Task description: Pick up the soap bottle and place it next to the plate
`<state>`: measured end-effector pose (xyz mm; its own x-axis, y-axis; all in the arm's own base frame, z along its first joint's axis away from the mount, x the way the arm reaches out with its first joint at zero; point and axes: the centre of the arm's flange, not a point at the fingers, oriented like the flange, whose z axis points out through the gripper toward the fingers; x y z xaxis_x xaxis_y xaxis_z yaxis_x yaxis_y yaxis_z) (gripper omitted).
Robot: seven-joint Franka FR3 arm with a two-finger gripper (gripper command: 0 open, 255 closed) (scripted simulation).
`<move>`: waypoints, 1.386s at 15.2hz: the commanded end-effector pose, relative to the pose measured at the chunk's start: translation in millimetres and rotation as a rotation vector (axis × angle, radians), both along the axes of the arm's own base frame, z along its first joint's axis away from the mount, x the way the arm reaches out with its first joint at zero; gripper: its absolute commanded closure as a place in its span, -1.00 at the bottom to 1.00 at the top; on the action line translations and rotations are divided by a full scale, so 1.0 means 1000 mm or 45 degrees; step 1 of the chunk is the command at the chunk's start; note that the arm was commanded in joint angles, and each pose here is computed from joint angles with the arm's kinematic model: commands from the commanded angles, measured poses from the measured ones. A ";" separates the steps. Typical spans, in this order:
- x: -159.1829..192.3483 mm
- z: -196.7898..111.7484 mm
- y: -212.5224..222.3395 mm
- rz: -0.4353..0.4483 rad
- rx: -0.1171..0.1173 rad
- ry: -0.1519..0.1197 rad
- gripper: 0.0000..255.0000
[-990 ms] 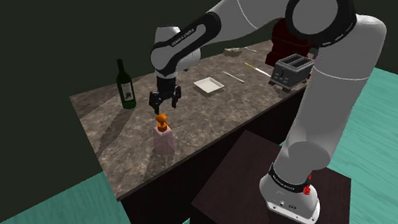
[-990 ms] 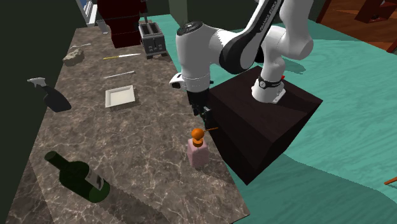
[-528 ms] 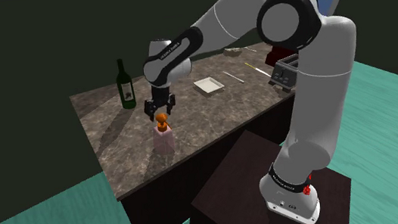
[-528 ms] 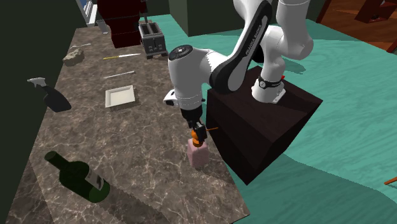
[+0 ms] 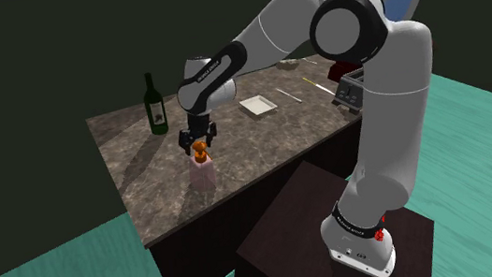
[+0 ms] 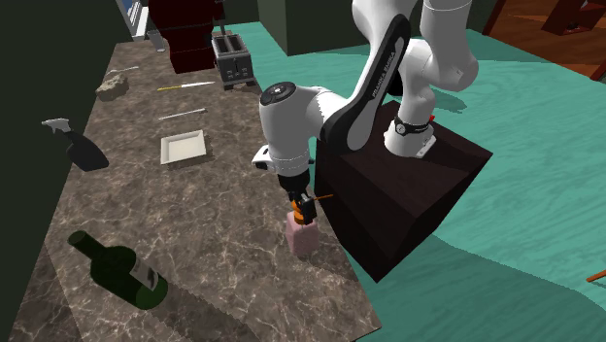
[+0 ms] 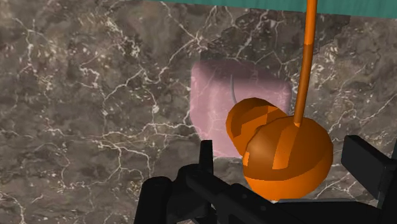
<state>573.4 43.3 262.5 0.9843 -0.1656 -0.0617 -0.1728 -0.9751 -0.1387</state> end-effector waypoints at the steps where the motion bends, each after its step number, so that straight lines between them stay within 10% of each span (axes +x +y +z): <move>1: 0.000 0.000 0.000 0.000 0.000 0.000 -1.00; 3: 0.000 0.000 0.000 0.000 0.000 0.000 -1.00; 4: 0.000 0.000 0.000 0.000 0.000 0.000 1.00; 21: 0.000 0.042 0.000 0.000 0.000 0.000 1.00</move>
<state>574.1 43.6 298.2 0.9843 -0.1657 -0.0613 -0.1728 -0.9751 -0.1389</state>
